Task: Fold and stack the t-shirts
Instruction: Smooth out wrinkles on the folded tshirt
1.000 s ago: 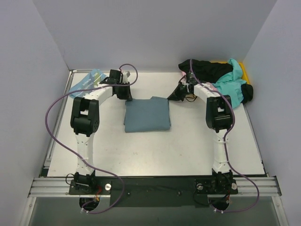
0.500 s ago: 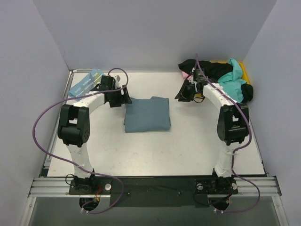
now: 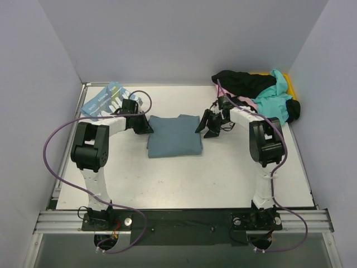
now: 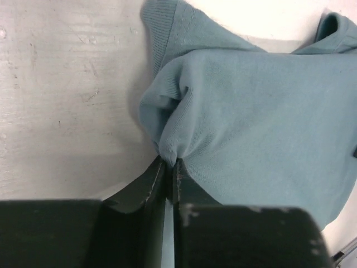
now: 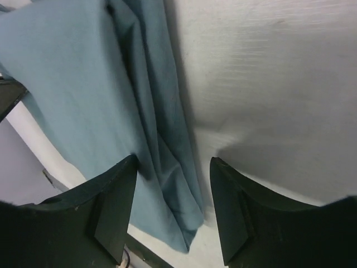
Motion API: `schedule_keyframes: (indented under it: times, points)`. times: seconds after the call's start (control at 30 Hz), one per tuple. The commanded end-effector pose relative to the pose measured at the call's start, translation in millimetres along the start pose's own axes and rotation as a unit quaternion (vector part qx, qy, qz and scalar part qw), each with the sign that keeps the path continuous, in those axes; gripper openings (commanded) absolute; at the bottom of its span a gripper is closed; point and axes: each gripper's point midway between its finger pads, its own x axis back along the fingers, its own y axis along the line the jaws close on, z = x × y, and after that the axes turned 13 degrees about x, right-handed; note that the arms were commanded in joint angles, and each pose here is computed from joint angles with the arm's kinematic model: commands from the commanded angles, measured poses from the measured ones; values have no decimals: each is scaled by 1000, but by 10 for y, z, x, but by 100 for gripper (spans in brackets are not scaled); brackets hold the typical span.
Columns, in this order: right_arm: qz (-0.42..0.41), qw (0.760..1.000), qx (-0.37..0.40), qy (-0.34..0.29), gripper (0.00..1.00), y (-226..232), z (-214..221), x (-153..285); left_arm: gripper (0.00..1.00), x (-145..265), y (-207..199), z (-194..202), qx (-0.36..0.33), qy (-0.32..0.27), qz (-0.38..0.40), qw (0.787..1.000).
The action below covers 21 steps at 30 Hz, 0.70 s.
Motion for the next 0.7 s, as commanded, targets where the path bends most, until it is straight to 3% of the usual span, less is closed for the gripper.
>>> schedule_keyframes:
  times: [0.0, 0.1, 0.17, 0.23, 0.27, 0.3, 0.33, 0.4, 0.5, 0.57, 0.67]
  points:
    - [-62, 998, -16, 14, 47, 267, -40, -193, 6, 73, 103, 126, 50, 6, -6, 999]
    - [-60, 998, -23, 16, 17, 238, -134, -341, 1, 124, 250, 321, 92, 17, -24, 995]
    - [-56, 998, -15, 5, 7, 227, -287, -391, 1, 181, 393, 472, 126, 25, -49, 990]
    - [-50, 999, 2, 0, 4, 226, -429, -436, 3, 274, 511, 579, 140, 33, -77, 987]
    - [-55, 998, 21, -21, 3, 323, -631, -385, 7, 310, 566, 570, 139, 25, -94, 985]
    - [-52, 998, 30, -8, 3, 291, -619, -483, 18, 393, 606, 631, 140, 34, -110, 983]
    - [-65, 997, 47, -22, 4, 411, -782, -451, 33, 441, 644, 641, 133, 36, -121, 983]
    - [-79, 995, 67, -12, 12, 522, -822, -620, 45, 592, 652, 662, 114, 50, -139, 982]
    - [-85, 992, 87, -33, 28, 676, -1006, -630, 52, 873, 627, 596, 73, 65, -175, 980]
    - [-40, 994, 78, -69, 39, 549, -1205, -538, 55, 1031, 588, 415, 17, 53, -186, 981]
    - [-13, 991, 68, -113, 57, 428, -1447, -167, 60, 1212, 353, -83, -55, -20, -171, 984]
